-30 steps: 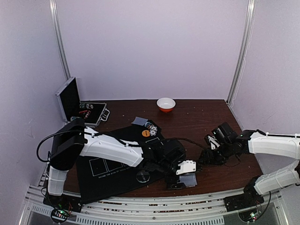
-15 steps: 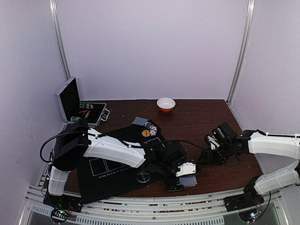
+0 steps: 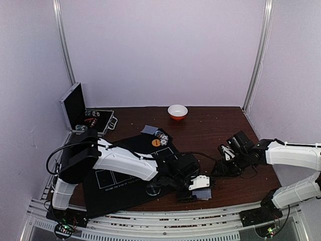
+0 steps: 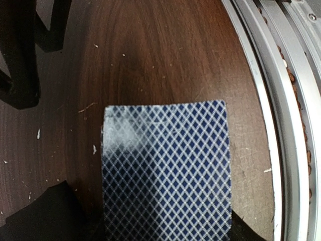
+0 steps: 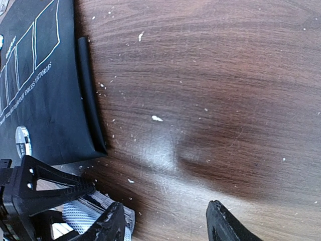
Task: Distribute texas hold em gaming equipment
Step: Pick up the poker card from the center of the board, then pick up the poker card from the face-down deck piles, then distribute the poker card in the big blind area.
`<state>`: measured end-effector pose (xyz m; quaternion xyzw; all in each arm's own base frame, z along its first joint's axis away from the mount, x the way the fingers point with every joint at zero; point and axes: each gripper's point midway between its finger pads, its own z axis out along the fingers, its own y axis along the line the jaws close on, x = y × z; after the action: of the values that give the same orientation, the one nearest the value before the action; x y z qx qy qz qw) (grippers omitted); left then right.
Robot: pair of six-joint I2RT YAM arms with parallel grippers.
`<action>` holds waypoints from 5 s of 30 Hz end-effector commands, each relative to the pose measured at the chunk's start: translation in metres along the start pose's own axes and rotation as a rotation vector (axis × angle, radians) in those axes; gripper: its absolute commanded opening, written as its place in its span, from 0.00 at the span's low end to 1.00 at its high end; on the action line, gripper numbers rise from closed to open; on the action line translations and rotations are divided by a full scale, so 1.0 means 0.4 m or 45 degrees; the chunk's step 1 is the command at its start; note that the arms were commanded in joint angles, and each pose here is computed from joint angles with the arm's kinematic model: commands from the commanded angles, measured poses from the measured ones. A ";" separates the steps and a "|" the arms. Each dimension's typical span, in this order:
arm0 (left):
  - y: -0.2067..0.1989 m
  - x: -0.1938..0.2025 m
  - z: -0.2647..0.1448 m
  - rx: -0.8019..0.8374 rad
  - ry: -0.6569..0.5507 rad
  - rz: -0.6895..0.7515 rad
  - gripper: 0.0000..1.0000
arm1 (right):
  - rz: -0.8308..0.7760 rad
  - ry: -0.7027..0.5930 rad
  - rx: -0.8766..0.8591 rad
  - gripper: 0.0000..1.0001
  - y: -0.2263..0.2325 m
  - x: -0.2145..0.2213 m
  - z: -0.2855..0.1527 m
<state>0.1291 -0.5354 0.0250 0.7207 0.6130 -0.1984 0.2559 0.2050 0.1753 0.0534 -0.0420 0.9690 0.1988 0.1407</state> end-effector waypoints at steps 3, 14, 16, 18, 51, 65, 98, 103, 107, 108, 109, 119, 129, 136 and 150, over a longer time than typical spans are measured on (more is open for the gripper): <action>-0.010 -0.017 -0.016 0.024 -0.030 0.046 0.59 | -0.024 0.003 -0.036 0.58 0.017 -0.009 -0.005; 0.115 -0.047 -0.198 -0.205 -0.153 -0.063 0.56 | -0.108 -0.145 -0.204 0.61 0.109 -0.113 -0.082; 0.139 -0.032 -0.245 -0.256 -0.149 -0.104 0.55 | -0.164 -0.206 -0.296 0.61 0.155 -0.146 -0.110; 0.169 -0.011 -0.306 -0.306 -0.143 -0.175 0.55 | -0.224 -0.273 -0.425 0.62 0.216 -0.183 -0.146; 0.286 0.239 -0.700 -0.794 -0.039 -0.389 0.56 | -0.683 -0.083 -1.028 0.77 0.784 -0.289 0.037; 0.278 0.268 -0.688 -0.778 -0.039 -0.360 0.56 | -0.716 -0.013 -0.874 0.53 0.732 -0.274 0.059; 0.290 0.331 -0.676 -0.781 -0.015 -0.429 0.55 | -0.830 -0.034 -0.684 0.00 0.711 -0.313 -0.018; 0.293 0.334 -0.679 -0.786 -0.017 -0.435 0.55 | -0.793 -0.081 -0.769 0.00 0.716 -0.344 -0.071; 0.296 0.338 -0.681 -0.791 -0.018 -0.442 0.55 | -0.694 -0.205 -0.899 0.00 0.732 -0.403 -0.131; 0.297 0.340 -0.681 -0.793 -0.016 -0.445 0.55 | -0.664 -0.234 -0.928 0.00 0.735 -0.419 -0.143; 0.298 0.342 -0.682 -0.796 -0.013 -0.448 0.55 | -0.609 -0.262 -0.955 0.00 0.735 -0.440 -0.151; 0.324 0.360 -0.702 -0.850 -0.021 -0.500 0.55 | 0.009 -0.642 -0.942 0.00 0.684 -0.699 -0.033; 0.381 0.420 -0.753 -0.993 0.024 -0.609 0.55 | 0.357 -0.671 -0.817 0.00 0.647 -0.810 0.292; 0.386 0.420 -0.766 -1.000 0.001 -0.618 0.55 | 0.379 -0.687 -0.660 0.00 0.610 -0.817 0.391; 0.389 0.423 -0.774 -1.006 -0.004 -0.625 0.55 | 0.322 -0.627 -0.540 0.00 0.578 -0.785 0.434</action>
<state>0.2961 -0.2306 0.1714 0.4200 0.8015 0.0050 0.4257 0.5207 0.4641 0.0833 0.1109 0.8298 0.4368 0.3292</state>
